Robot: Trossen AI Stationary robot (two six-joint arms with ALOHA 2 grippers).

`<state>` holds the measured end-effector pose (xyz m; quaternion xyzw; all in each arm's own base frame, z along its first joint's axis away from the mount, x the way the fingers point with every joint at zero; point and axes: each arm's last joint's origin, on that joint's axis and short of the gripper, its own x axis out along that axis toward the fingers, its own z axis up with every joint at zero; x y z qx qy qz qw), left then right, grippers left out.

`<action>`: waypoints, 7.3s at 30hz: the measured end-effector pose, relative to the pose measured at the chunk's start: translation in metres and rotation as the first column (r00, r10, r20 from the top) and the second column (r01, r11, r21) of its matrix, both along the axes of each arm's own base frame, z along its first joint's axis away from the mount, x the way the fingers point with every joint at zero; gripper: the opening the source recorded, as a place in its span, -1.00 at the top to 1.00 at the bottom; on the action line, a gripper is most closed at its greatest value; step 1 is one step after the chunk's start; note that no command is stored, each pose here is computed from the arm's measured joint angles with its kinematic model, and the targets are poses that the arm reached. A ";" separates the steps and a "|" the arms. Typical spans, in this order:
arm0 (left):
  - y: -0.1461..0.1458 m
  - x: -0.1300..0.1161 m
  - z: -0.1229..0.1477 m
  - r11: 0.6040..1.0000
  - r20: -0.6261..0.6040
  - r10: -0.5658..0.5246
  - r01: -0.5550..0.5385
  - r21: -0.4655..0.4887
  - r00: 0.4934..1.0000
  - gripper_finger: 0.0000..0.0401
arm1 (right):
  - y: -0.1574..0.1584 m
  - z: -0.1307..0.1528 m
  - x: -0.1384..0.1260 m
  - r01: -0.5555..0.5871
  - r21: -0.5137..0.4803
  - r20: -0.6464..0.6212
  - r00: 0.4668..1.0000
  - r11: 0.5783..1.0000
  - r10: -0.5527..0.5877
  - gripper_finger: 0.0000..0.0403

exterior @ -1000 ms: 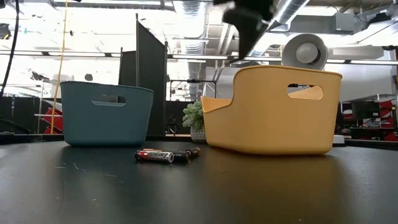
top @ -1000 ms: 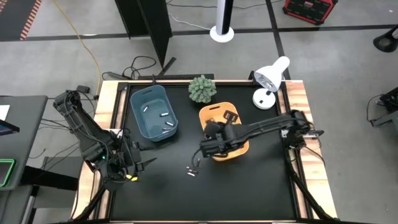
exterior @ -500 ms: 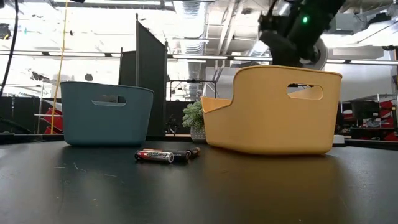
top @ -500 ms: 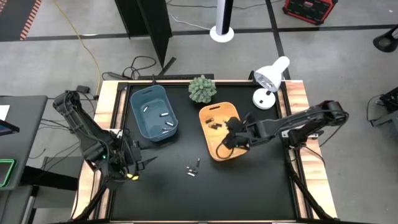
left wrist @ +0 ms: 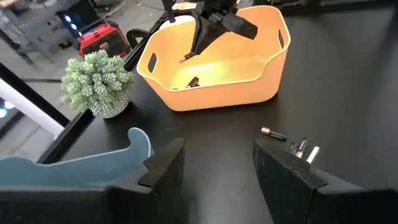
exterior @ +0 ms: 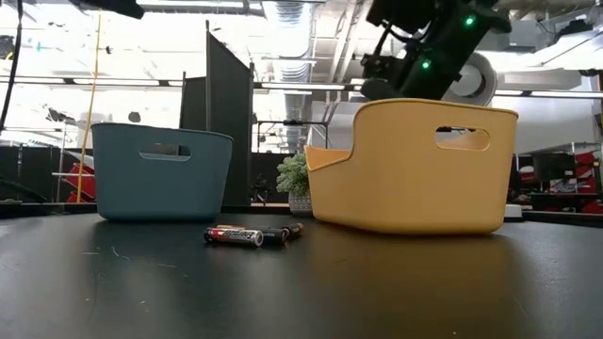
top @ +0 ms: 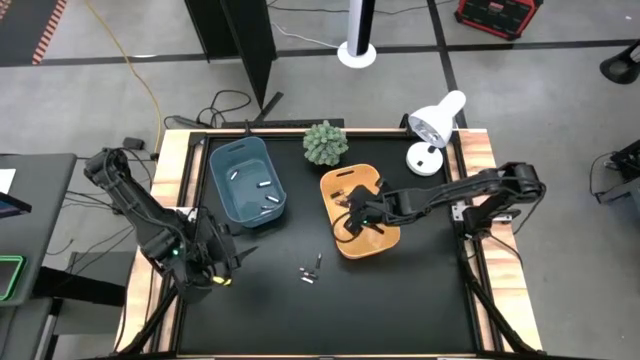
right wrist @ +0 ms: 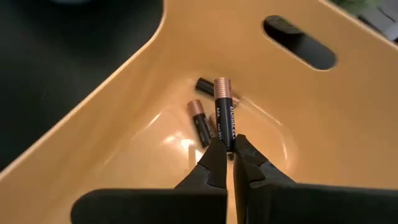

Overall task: Sort batteries
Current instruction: Put the black battery into the yellow bin

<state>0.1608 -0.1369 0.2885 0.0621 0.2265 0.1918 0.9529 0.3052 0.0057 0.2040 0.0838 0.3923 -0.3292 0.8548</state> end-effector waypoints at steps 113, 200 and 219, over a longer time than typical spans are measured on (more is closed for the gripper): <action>0.036 0.148 -0.154 0.856 -0.304 -0.516 0.471 -0.211 0.801 0.10 | 0.167 0.077 0.049 -0.694 -0.399 -0.155 0.696 0.600 0.702 0.09; 0.044 0.137 -0.126 0.895 -0.297 -0.437 0.375 -0.243 0.849 1.00 | 0.281 -0.055 0.059 -0.891 -0.091 -0.201 0.455 0.446 0.868 0.11; 0.044 0.138 -0.126 0.905 -0.297 -0.418 0.363 -0.221 0.859 1.00 | 0.233 -0.075 0.093 -0.939 0.120 -0.196 0.296 0.323 0.935 0.37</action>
